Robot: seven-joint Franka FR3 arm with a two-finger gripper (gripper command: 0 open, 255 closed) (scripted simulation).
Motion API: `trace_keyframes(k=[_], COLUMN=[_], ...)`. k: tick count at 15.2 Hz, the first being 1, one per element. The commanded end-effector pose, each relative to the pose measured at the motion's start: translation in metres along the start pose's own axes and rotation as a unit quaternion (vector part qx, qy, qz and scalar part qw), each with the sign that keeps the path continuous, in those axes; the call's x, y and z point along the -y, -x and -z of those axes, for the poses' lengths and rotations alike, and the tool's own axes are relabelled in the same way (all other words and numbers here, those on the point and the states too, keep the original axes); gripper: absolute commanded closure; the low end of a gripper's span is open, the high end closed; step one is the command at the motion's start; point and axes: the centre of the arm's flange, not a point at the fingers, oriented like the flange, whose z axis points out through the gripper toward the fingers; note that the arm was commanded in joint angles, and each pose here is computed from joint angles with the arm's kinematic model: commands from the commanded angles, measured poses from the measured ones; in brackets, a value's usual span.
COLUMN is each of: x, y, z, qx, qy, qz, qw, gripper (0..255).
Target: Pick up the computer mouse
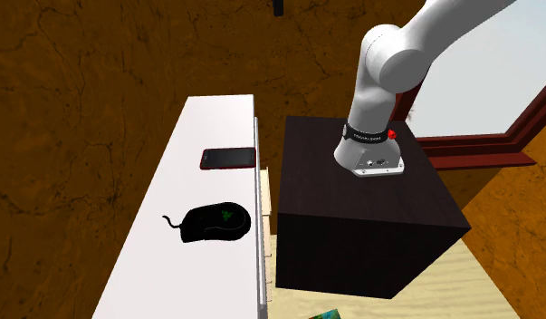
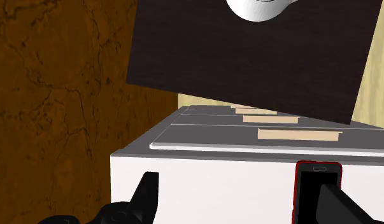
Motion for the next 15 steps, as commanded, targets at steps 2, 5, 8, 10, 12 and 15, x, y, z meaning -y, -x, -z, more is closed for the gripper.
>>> trace_keyframes(k=[2, 5, 8, 10, 12, 15], x=[0.010, 0.040, 0.071, 0.091, 0.111, 0.141], y=[-0.005, -0.022, -0.038, -0.049, -0.061, -0.078], z=[-0.006, -0.024, -0.042, -0.053, -0.065, -0.082], qx=[-0.001, -0.004, -0.006, -0.008, -0.010, -0.012], qy=[-0.001, -0.003, -0.005, -0.006, -0.008, -0.010], qz=[-0.001, -0.004, -0.006, -0.008, -0.010, -0.012], qw=[1.0000, 1.0000, 1.0000, 0.9999, 0.9999, 0.9998], gripper=[0, 0, 0, 0, 0, 0])
